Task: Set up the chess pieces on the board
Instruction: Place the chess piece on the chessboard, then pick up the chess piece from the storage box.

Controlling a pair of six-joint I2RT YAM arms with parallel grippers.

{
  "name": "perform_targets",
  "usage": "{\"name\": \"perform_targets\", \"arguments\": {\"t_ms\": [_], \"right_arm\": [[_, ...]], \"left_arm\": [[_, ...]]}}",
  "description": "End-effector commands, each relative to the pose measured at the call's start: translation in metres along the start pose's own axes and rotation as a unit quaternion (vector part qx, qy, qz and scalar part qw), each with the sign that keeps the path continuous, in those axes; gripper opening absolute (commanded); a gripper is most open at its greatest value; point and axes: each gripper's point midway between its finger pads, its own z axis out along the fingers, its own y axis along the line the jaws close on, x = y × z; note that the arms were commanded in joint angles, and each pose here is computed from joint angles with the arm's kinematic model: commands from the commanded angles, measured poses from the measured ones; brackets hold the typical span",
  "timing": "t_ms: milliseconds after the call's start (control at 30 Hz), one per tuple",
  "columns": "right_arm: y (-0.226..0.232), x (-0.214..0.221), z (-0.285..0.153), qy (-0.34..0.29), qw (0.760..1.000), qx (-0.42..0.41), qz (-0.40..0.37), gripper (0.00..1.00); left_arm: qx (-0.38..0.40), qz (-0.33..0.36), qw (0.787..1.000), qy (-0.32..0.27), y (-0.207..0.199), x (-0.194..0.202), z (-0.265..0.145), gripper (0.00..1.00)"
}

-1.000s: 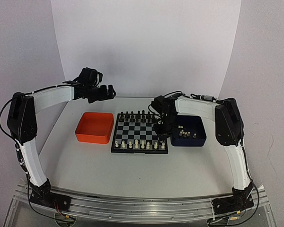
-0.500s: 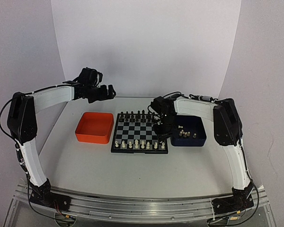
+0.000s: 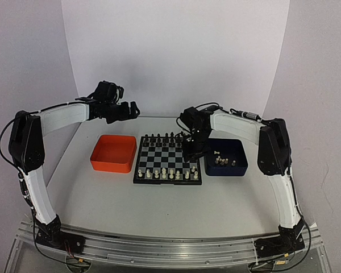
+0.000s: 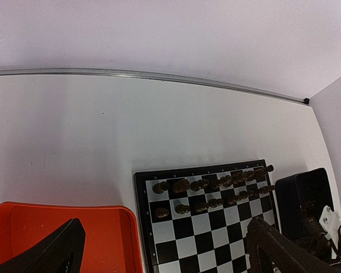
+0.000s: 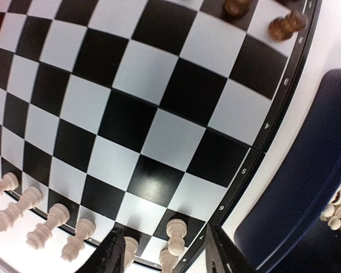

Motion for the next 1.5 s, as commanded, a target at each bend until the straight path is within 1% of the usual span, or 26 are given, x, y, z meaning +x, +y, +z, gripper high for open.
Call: {"name": "perform_targets", "arguments": {"t_ms": [0,133,200,300,433,533,633,700,733,867,1000,1033,1200,1367,1467], "right_arm": [[0.009,-0.033,-0.078,-0.097,0.995,-0.01,-0.013,0.54],[-0.007,-0.042,-0.116,-0.145,0.989,0.025,-0.027,0.69],[-0.021,-0.042,-0.129,-0.16,0.986,0.049,-0.024,0.74],[-0.055,-0.038,-0.138,-0.165,0.983,0.081,0.003,0.79],[-0.106,-0.02,-0.131,-0.137,0.984,0.083,0.079,0.81],[-0.138,0.001,-0.113,-0.1,0.982,0.064,0.146,0.83],[-0.158,0.014,-0.095,-0.069,0.981,0.07,0.167,0.83],[-0.167,0.02,-0.083,-0.052,0.98,0.072,0.178,0.81],[-0.171,0.022,-0.077,-0.044,0.979,0.07,0.186,0.79],[-0.18,0.026,-0.054,-0.012,0.977,0.035,0.211,0.63],[-0.175,0.026,-0.036,0.013,0.98,-0.014,0.196,0.5],[-0.175,0.025,-0.033,0.015,0.981,-0.019,0.192,0.49],[-0.181,0.025,-0.02,0.029,0.982,-0.019,0.184,0.47],[-0.182,0.025,-0.012,0.038,0.982,-0.027,0.185,0.43],[-0.181,0.024,-0.008,0.041,0.982,-0.03,0.182,0.38]], "left_arm": [[0.037,0.01,0.998,-0.055,-0.02,-0.038,-0.028,1.0],[0.038,0.013,0.997,-0.07,-0.023,-0.046,-0.034,1.0],[0.039,0.014,0.996,-0.075,-0.024,-0.049,-0.035,1.0],[0.04,0.016,0.996,-0.081,-0.025,-0.054,-0.035,1.0],[0.037,0.017,0.995,-0.086,-0.025,-0.059,-0.032,1.0],[0.036,0.017,0.995,-0.089,-0.026,-0.062,-0.029,1.0],[0.031,0.018,0.995,-0.091,-0.025,-0.065,-0.024,1.0],[0.029,0.019,0.995,-0.093,-0.025,-0.069,-0.022,1.0],[0.027,0.019,0.995,-0.094,-0.025,-0.07,-0.02,1.0],[0.019,0.017,0.995,-0.093,-0.022,-0.074,-0.014,1.0],[0.009,0.011,0.996,-0.086,-0.017,-0.073,-0.008,1.0],[-0.002,0.009,0.996,-0.089,-0.013,-0.075,-0.008,1.0],[-0.009,0.002,0.997,-0.083,-0.01,-0.074,-0.003,1.0],[-0.009,-0.002,0.997,-0.078,-0.01,-0.074,0.002,1.0],[-0.009,-0.004,0.997,-0.073,-0.01,-0.072,0.005,1.0]]}}
